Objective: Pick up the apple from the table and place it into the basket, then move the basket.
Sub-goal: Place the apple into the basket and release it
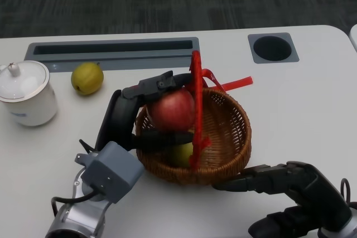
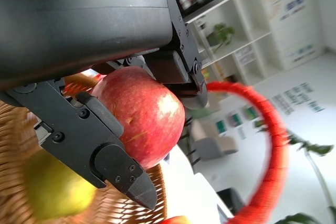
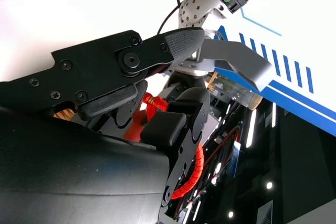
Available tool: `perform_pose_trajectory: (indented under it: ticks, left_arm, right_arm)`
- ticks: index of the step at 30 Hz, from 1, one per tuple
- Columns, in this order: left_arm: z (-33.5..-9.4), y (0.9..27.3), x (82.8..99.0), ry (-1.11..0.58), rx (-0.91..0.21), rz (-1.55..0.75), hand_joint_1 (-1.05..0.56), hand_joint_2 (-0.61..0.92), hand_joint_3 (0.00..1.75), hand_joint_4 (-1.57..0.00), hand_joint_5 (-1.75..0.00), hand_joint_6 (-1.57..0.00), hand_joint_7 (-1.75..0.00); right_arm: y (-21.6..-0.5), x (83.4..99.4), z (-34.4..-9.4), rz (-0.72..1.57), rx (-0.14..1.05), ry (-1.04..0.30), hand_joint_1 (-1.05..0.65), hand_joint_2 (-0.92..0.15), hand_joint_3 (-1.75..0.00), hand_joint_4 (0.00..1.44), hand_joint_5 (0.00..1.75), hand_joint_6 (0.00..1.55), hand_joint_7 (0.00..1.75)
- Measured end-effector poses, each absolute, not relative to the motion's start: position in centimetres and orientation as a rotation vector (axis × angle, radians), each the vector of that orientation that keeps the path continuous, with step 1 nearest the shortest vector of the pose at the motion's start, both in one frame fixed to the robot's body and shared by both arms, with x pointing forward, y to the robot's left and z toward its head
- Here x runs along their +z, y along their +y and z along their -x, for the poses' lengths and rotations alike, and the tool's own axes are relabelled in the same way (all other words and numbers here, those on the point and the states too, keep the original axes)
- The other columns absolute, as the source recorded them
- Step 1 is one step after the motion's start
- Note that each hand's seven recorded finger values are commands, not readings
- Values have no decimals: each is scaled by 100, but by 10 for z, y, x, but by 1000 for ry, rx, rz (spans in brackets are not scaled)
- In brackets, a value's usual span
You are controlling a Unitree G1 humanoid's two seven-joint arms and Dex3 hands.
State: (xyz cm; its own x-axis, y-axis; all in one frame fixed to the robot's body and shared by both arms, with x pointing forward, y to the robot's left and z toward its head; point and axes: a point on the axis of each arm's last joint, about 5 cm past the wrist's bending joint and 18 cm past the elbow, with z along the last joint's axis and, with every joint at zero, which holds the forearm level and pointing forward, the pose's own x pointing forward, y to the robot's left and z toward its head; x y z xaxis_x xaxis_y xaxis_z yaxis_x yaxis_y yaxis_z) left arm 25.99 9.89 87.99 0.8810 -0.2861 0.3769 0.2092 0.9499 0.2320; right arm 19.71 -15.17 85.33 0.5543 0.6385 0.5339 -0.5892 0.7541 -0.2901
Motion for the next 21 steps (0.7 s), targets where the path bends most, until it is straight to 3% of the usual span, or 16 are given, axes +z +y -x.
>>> perform_pose_trajectory:
  ticks: [4,11,14,21]
  left_arm:
    - [-262,98,876,-377,-301,-188,-15,78,0,-91,0,-80,0]
    - [-267,105,880,-352,-437,-301,-53,76,0,-11,0,-13,0]
    - [-269,111,885,-375,-495,-370,-67,77,0,-1,0,-2,0]
    - [-274,123,906,-438,-594,-393,-87,75,0,0,0,0,0]
  right_arm:
    - [-152,853,-197,82,727,-664,-46,-92,-2,95,0,87,0]
    - [-153,854,-197,92,720,-670,-48,-92,-2,95,0,87,0]
    - [-155,854,-197,97,720,-668,-48,-92,-3,95,0,87,0]
    - [-155,853,-197,97,720,-667,-47,-92,-2,96,0,88,0]
